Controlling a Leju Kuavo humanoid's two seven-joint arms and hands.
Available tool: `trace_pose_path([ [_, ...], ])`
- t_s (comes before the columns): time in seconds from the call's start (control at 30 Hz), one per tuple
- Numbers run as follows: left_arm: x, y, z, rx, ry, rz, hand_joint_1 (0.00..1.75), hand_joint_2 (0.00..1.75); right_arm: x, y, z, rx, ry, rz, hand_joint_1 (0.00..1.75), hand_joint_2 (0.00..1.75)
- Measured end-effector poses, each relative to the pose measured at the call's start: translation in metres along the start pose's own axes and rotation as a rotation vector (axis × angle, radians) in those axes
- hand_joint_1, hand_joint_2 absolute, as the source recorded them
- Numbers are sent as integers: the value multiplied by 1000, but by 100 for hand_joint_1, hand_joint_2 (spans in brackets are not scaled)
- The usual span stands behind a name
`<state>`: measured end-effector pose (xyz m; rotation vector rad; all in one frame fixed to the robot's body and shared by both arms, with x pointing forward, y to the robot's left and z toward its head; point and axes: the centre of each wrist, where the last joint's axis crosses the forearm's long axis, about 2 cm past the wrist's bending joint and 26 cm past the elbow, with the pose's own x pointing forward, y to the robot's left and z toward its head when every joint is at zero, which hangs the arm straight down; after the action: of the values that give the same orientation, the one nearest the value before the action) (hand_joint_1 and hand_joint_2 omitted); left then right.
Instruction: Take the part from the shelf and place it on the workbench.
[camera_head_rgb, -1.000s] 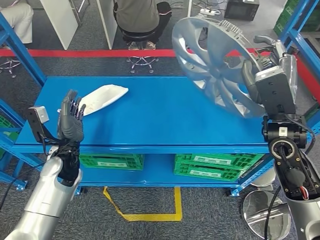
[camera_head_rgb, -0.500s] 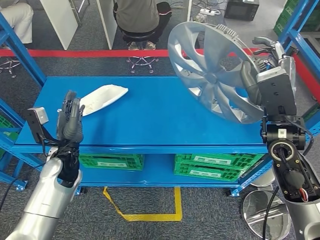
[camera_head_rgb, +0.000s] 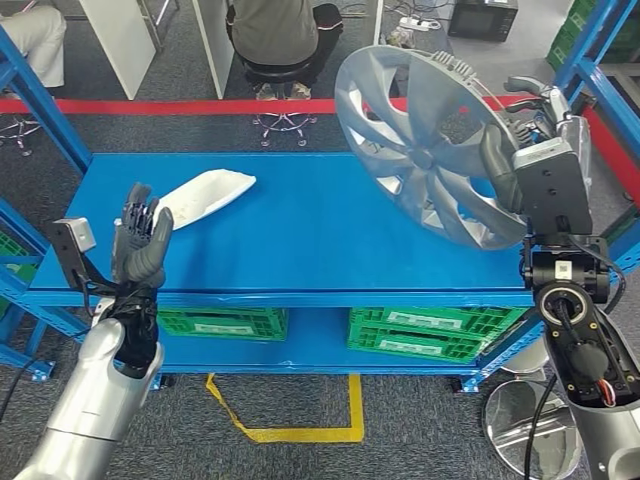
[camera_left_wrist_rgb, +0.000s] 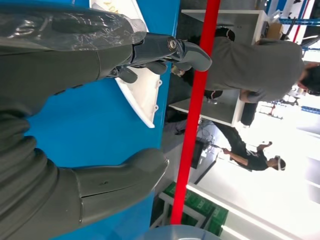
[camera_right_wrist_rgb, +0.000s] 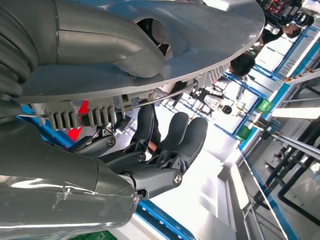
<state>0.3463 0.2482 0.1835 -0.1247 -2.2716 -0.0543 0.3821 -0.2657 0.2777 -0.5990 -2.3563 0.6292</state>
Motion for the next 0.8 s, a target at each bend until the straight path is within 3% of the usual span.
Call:
trace_pose_path([
  [0.8,4,2,0,-8,-13,-10,0,175,1,2,2,23,12,-40,175,175],
])
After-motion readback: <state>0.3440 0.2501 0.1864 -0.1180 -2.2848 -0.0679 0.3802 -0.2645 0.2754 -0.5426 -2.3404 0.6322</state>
